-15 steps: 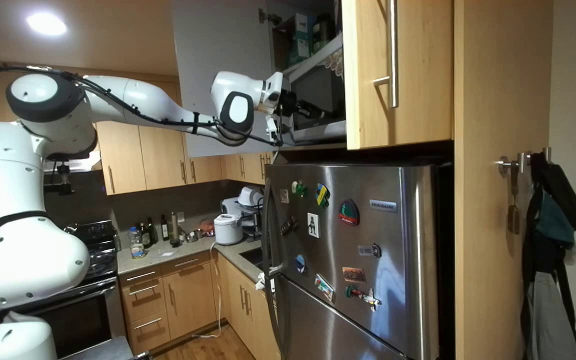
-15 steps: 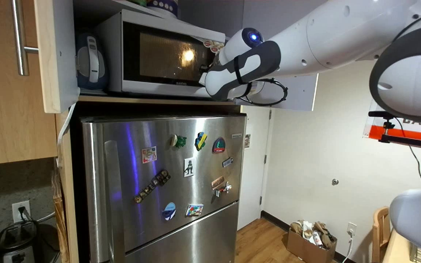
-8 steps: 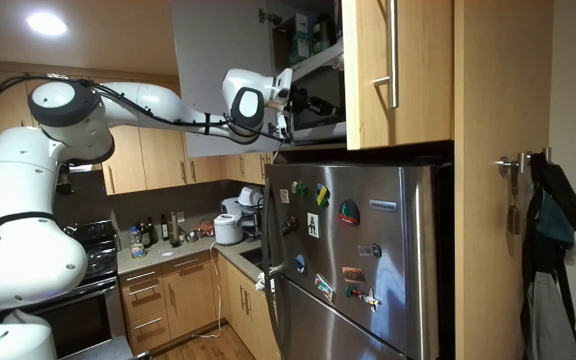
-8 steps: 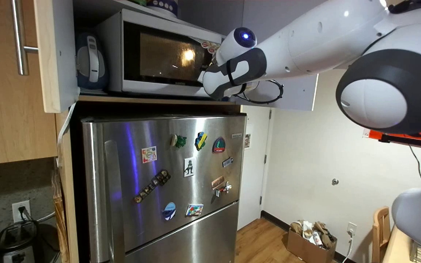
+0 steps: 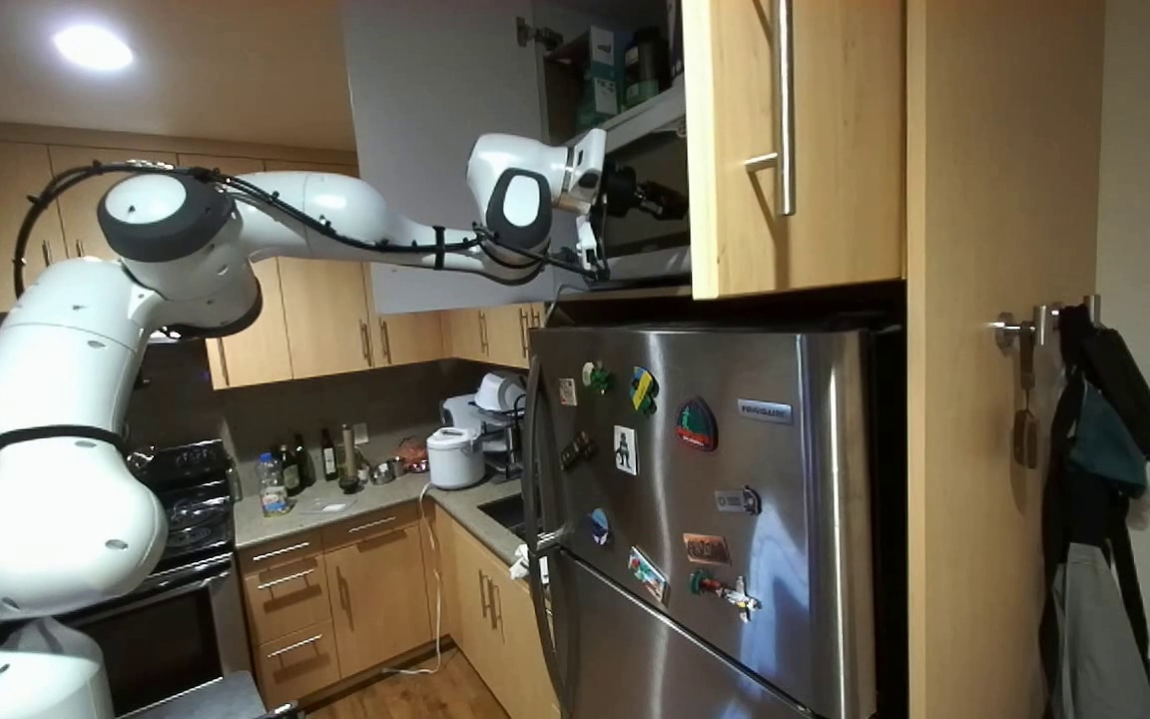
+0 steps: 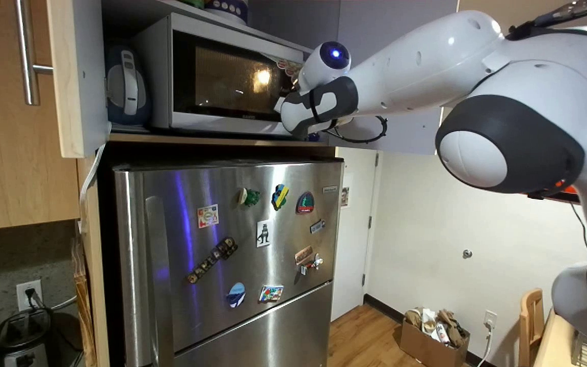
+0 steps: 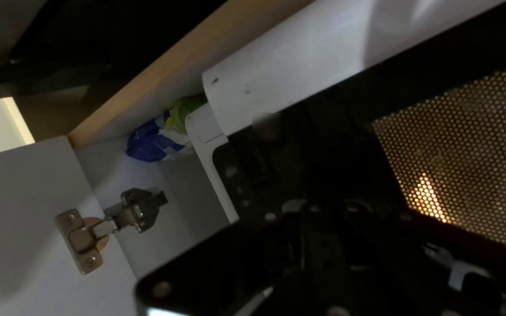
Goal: Close the microwave
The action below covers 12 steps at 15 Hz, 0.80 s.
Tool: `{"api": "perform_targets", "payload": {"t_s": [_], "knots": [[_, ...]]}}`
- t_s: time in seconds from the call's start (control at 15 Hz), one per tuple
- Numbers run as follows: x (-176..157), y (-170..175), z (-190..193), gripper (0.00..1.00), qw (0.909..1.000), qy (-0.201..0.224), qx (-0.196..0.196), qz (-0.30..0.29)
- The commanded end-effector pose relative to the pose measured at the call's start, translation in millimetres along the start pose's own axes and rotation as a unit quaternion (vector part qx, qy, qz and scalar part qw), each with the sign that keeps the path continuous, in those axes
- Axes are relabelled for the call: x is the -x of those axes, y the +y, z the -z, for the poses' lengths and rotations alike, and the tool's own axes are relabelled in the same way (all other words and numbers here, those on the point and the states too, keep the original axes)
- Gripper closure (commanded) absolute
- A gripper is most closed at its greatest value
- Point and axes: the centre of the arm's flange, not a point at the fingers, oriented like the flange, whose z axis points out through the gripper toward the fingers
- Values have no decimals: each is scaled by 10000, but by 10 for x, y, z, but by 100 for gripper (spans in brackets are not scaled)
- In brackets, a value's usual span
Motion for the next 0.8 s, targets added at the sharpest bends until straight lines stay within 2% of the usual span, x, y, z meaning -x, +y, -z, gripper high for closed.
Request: {"api": "perform_targets", "payload": {"t_s": [0.0,0.53,0.73], "knots": [[-102,-153,-225,100,9998,83,-122,-93],[-25,-328,-408,100,9968,-397,-601,-344],[-109,-344,-485,100,9954,-445,-700,-474]]}}
